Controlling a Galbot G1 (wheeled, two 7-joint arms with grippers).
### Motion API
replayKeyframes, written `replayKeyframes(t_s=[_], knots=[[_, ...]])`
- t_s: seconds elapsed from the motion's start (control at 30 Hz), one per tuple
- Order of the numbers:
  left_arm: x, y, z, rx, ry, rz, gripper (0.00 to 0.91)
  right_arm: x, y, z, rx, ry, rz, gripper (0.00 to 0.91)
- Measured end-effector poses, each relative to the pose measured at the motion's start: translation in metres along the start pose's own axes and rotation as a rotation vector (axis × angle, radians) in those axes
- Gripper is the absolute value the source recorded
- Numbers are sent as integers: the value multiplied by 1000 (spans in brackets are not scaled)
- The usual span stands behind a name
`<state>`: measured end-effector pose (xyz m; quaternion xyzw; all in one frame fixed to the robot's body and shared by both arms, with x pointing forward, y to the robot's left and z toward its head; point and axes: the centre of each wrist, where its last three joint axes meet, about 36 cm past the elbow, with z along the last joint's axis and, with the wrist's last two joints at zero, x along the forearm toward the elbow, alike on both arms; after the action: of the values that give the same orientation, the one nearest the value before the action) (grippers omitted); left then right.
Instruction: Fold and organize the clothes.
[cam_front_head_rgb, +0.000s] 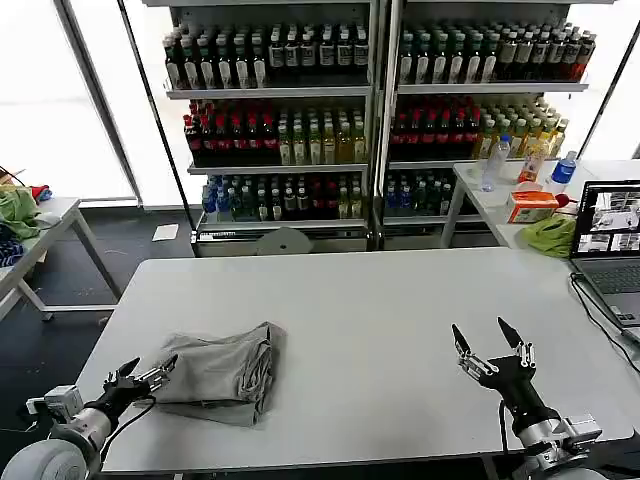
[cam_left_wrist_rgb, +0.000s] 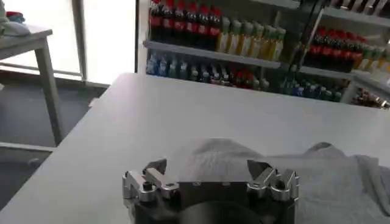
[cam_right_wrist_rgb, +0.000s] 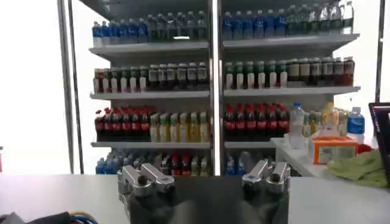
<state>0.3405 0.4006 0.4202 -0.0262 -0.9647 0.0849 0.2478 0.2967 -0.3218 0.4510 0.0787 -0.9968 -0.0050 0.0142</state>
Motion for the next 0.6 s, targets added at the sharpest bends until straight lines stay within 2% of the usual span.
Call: replayKeyframes(t_s=[0.3, 0.33, 0.37, 0.43, 0.47, 0.6], knots=[[-8, 2, 13, 41, 26, 5, 907, 1, -1, 0, -3, -1, 5, 907], [-9, 2, 13, 46, 26, 8, 826, 1, -1, 0, -3, -1, 5, 907], [-9, 2, 13, 49, 27, 10, 685, 1, -1, 0, -3, -1, 5, 907], [-11, 1, 14, 58, 30, 13, 171, 1, -1, 0, -2, -1, 4, 907], [-12, 1, 15, 62, 31, 16, 50, 0, -2, -1, -2, -2, 4, 907], [-15, -3, 17, 76, 34, 28, 30, 0, -1, -2, -1, -6, 3, 907]])
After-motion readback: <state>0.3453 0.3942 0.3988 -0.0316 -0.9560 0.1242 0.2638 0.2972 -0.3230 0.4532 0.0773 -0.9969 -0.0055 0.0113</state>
